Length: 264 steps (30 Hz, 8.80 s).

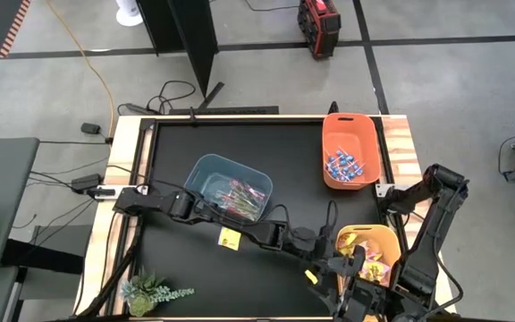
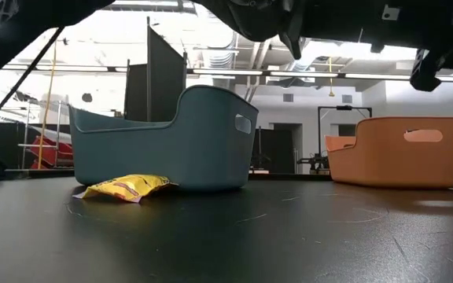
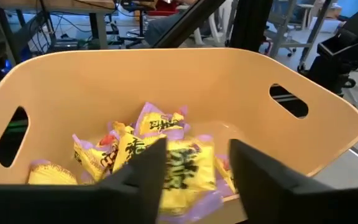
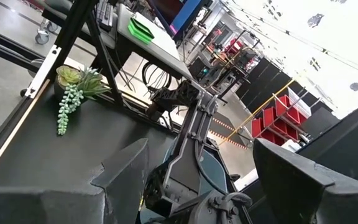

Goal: Sort candy
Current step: Put the yellow candy into the yellow bin, then move the yellow bin to the center of the table

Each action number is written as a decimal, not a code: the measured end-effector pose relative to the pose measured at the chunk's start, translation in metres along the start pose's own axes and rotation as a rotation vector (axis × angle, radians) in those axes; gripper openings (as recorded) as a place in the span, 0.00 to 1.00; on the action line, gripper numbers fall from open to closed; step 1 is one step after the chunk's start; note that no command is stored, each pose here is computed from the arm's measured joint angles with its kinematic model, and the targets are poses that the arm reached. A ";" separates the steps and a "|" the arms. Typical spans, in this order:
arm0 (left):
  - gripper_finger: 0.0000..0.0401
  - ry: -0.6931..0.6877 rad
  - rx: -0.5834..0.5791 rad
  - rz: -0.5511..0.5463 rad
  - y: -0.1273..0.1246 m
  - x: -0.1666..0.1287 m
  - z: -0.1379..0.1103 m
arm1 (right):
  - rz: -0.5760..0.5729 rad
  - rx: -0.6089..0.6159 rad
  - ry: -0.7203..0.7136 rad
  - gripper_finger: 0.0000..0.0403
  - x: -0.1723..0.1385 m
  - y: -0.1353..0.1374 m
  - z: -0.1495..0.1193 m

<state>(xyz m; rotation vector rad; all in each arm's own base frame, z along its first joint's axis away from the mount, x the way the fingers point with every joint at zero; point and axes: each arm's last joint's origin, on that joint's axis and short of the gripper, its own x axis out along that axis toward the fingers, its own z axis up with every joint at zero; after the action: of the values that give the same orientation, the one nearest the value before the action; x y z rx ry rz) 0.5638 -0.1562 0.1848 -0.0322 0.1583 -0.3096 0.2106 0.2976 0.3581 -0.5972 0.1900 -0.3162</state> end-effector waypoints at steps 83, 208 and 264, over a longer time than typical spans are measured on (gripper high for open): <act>0.03 0.599 -0.365 0.345 -0.105 -0.312 -0.067 | 0.395 0.045 0.168 0.75 0.116 0.025 -0.042; 0.16 0.178 -0.130 0.423 -0.107 -0.330 -0.001 | 0.213 0.537 1.145 0.79 -0.108 -0.003 -0.130; 0.00 -0.058 -0.094 0.508 -0.012 -0.408 0.000 | 0.582 0.507 0.755 0.02 -0.016 -0.082 -0.158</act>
<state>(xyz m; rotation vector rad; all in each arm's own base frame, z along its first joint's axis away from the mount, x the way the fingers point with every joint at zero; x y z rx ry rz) 0.1768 -0.0429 0.2470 -0.0918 0.1183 0.2057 0.1342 0.1572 0.2789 0.1193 0.9593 -0.0007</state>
